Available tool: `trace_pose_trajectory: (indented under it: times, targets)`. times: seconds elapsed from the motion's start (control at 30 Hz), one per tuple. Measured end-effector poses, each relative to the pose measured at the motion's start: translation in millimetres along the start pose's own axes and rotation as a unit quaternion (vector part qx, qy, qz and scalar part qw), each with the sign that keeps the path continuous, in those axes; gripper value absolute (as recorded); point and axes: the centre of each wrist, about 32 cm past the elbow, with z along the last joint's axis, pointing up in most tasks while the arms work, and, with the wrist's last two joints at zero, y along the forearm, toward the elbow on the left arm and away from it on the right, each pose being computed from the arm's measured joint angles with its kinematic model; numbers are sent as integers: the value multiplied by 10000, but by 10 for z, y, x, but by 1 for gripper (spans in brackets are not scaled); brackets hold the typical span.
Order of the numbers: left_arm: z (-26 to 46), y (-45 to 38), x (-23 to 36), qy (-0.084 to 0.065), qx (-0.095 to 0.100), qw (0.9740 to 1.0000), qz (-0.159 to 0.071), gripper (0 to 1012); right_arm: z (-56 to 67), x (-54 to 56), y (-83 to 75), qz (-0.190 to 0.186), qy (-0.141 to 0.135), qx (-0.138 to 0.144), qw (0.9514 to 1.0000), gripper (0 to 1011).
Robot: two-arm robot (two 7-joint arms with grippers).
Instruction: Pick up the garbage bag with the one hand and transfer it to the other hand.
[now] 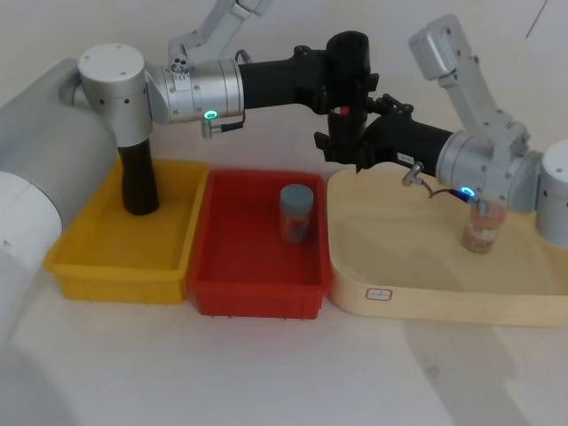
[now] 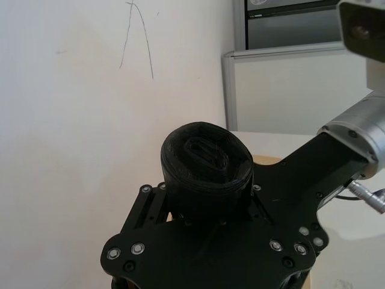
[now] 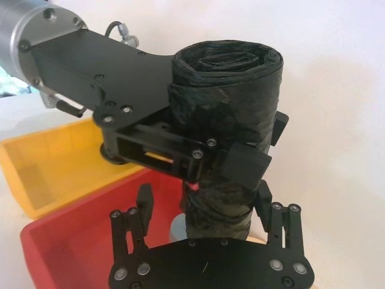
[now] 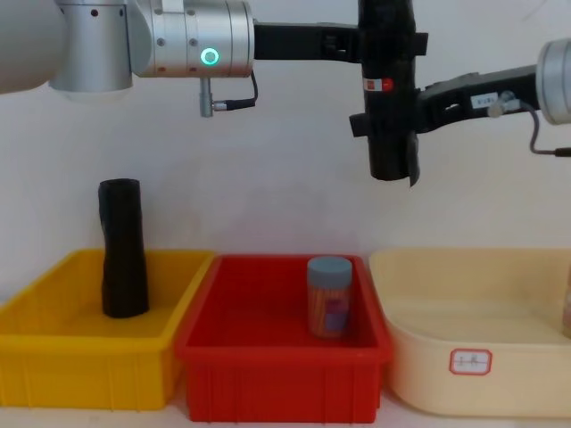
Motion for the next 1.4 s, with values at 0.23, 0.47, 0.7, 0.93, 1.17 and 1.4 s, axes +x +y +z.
trace_pose_trajectory:
  times: [0.23,0.47,0.7,0.93,1.17,1.4]
  targets:
    - [0,0,0,0,0,10000,0,391,-5,19,108,2,-5,-4,10000,1001]
    - [0,0,0,0,0,10000,0,390,8,37,215,31,-17,5,10000,1001]
    - [0,1,0,0,0,10000,3,390,25,44,291,51,-34,9,10000,1001]
    - [0,0,0,0,0,10000,3,391,36,46,334,55,-49,11,10000,908]
    - [0,0,0,0,0,10000,3,390,44,50,357,52,-57,15,10000,738]
    - [0,0,0,0,0,10000,2,390,46,51,372,48,-61,14,10000,573]
